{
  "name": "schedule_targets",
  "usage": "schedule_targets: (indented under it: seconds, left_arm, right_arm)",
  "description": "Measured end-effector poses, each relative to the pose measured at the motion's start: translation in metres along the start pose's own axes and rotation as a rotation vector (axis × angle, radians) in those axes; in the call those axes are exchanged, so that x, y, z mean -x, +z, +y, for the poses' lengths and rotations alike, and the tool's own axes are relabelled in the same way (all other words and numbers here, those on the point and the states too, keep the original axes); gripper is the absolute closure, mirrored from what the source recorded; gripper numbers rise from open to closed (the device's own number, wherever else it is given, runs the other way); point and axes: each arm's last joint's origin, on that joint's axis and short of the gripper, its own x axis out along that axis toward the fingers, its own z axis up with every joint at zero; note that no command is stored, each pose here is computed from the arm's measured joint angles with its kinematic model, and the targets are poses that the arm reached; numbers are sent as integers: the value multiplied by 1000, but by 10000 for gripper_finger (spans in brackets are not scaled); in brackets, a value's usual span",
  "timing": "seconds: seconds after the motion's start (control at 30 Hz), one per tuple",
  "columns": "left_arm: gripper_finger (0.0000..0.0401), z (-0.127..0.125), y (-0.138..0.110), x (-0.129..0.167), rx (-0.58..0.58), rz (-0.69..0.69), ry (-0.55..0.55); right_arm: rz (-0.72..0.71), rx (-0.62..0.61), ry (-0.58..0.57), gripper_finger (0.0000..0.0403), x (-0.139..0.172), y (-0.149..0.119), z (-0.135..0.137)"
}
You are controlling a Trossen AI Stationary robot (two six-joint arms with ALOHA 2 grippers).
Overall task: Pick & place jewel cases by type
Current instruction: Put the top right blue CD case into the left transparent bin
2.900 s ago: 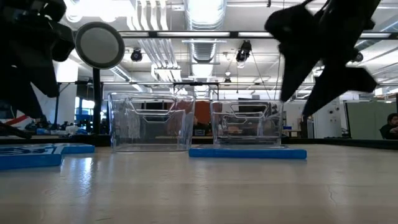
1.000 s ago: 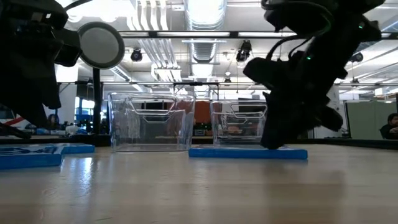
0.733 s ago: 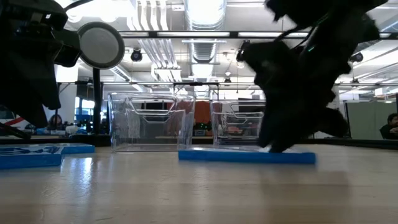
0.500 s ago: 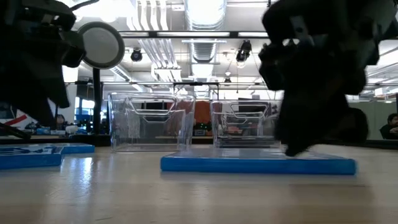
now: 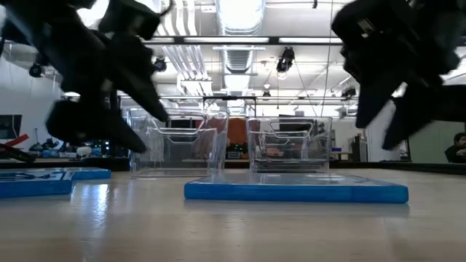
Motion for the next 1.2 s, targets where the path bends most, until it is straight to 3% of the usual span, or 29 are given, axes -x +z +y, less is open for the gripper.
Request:
schedule_targets:
  seconds: [0.17,0.3,0.6,0.9,1.07,1.2]
  left_arm:
    - [188,-9,0,-32,-59,61,27]
    - [188,-15,-5,-52,-131,125,51]
    - [188,-23,-9,-72,-268,192,105]
    - [188,-10,-12,-69,-456,273,191]
    - [188,-9,-13,-69,-467,283,197]
    - [188,-10,-13,-70,-459,273,183]
  right_arm:
    - [8,-86,-37,143,-14,-11,-4]
    - [13,-136,-1,122,-33,-16,-2]
    - [-13,-220,31,122,-59,-20,0]
    - [-119,-104,264,145,-30,-11,23]
    - [-234,-65,333,147,-18,-4,31]
    - [-224,-84,358,147,-19,-4,37]
